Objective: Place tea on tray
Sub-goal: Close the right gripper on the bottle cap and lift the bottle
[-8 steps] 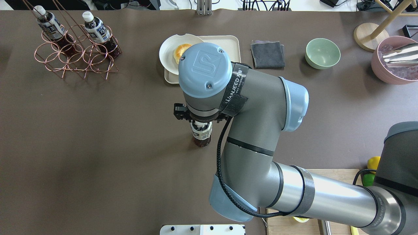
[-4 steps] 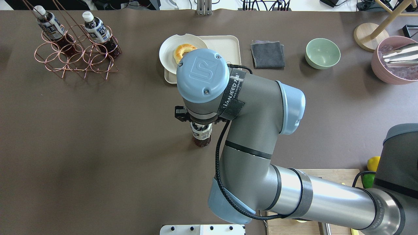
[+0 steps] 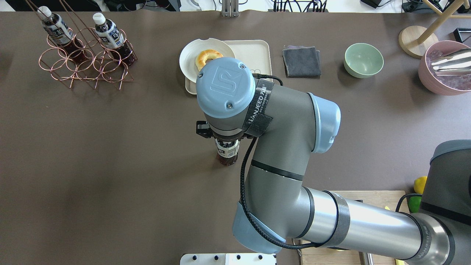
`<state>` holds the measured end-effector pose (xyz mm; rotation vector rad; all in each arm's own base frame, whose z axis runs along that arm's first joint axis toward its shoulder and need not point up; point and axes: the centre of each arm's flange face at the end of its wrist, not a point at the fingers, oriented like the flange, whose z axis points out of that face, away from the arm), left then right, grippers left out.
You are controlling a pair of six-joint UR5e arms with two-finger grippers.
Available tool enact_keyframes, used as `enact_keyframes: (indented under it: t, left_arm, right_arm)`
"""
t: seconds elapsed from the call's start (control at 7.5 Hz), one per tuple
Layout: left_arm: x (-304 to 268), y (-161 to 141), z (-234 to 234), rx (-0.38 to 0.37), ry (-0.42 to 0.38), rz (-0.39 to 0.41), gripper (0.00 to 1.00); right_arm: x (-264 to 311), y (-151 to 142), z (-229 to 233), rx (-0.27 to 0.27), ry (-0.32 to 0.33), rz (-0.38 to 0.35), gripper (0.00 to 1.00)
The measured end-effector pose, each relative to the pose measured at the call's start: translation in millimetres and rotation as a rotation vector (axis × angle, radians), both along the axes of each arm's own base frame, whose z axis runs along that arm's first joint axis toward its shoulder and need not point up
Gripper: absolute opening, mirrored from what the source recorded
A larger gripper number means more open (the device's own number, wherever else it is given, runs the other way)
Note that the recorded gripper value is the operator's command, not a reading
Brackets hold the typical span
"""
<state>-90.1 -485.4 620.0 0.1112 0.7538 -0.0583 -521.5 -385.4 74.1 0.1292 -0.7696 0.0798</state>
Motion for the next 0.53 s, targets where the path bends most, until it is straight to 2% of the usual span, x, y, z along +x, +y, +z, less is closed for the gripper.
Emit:
enact_keyframes:
  t: [0.53]
  left_arm:
    - [-0.1, 0.1, 0.6, -0.001, -0.001, 0.0, 0.97]
  right_arm:
    - [9.5, -8.2, -9.2, 0.028, -0.025, 0.021, 0.0]
